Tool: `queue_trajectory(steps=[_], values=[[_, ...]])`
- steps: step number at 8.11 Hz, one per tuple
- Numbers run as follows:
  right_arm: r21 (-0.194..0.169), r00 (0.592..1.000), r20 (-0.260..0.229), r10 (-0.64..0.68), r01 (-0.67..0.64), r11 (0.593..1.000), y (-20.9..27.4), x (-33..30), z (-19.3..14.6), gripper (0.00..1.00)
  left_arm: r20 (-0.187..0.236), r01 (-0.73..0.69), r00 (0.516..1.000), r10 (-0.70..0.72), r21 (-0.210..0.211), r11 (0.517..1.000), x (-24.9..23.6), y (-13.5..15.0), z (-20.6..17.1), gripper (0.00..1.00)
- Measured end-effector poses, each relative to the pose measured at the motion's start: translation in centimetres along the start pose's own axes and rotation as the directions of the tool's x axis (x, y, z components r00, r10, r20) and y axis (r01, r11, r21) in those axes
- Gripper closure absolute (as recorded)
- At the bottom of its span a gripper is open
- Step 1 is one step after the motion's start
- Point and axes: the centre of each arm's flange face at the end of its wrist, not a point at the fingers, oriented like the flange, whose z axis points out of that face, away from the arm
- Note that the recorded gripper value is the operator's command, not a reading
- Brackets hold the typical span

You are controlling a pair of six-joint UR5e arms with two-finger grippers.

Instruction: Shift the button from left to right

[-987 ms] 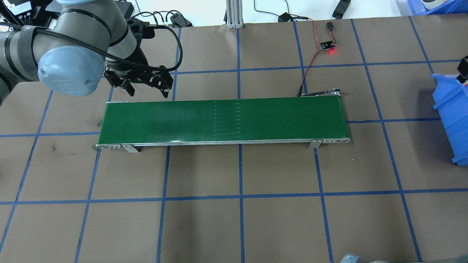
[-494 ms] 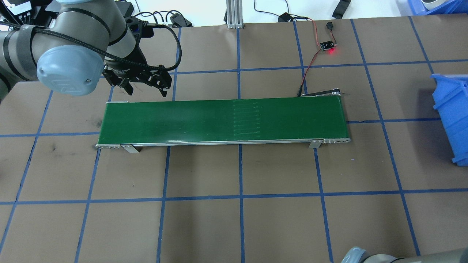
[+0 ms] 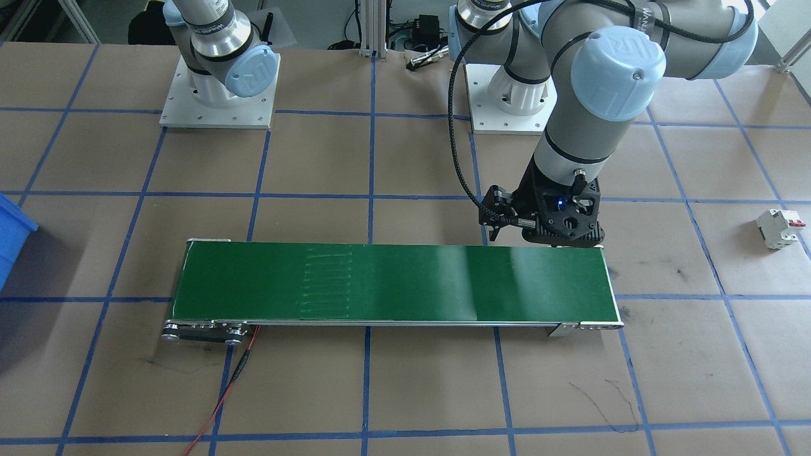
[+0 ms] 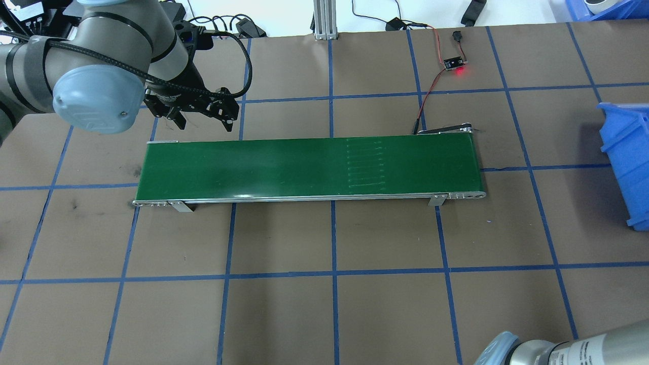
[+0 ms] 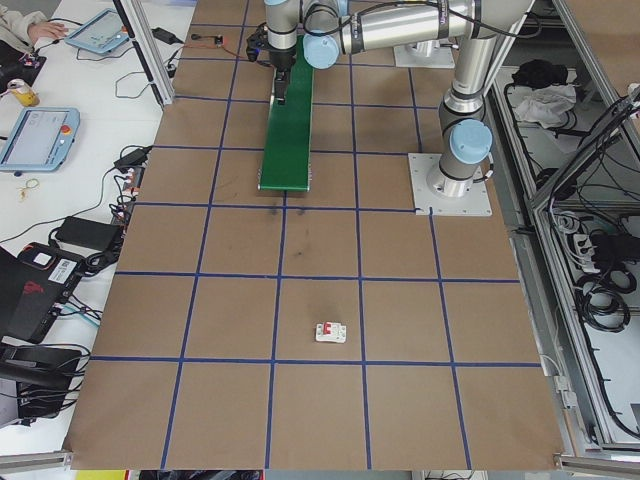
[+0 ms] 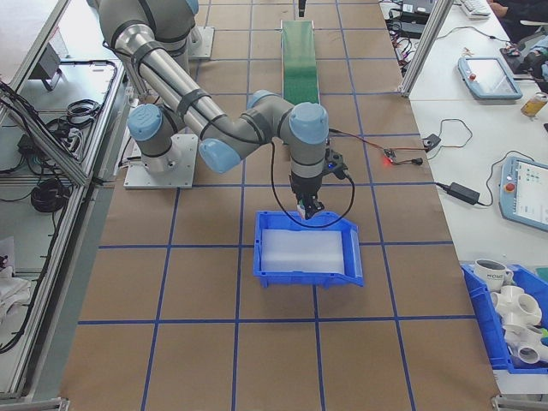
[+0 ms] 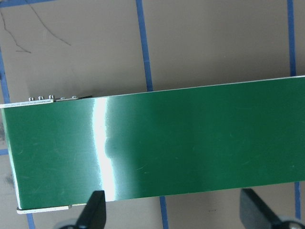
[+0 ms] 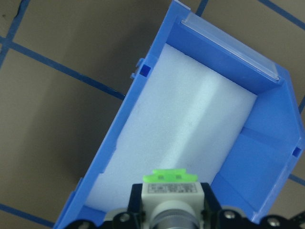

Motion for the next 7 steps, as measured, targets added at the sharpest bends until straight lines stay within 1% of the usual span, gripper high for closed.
queue_trajectory(steps=[1,2,3,4,5,6,7], values=[[0.027,0.998,0.007,-0.055,0.054,0.998,0.7,2.0,3.1,1.0,-0.002,0.0,1.0,0.0,-0.001,1.0,0.0,0.0,0.1,0.0],[0.043,0.996,0.016,-0.091,0.09,0.995,1.1,3.1,5.7,1.0,-0.003,0.002,1.0,-0.002,-0.002,1.0,0.1,0.0,0.1,0.0],[0.049,0.993,0.036,-0.112,0.11,0.993,1.2,3.7,8.0,0.91,-0.003,0.003,1.0,-0.003,-0.001,1.0,0.1,0.0,0.1,0.0],[0.047,0.989,0.065,-0.135,0.132,0.99,1.2,4.0,10.7,0.67,-0.001,0.003,1.0,-0.003,0.0,1.0,0.1,-0.1,0.0,0.0],[0.04,0.984,0.089,-0.157,0.154,0.987,1.2,4.3,13.2,0.39,0.0,0.004,1.0,-0.004,0.002,1.0,0.1,-0.1,-0.1,0.0],[0.032,0.979,0.102,-0.176,0.174,0.984,1.3,4.3,14.8,0.2,0.0,0.01,1.0,-0.01,0.005,1.0,0.1,0.0,-0.2,0.0],[0.027,0.975,0.108,-0.193,0.192,0.981,1.3,4.4,15.6,0.0,-0.001,0.027,1.0,-0.027,0.006,1.0,0.1,0.0,-0.3,0.0]])
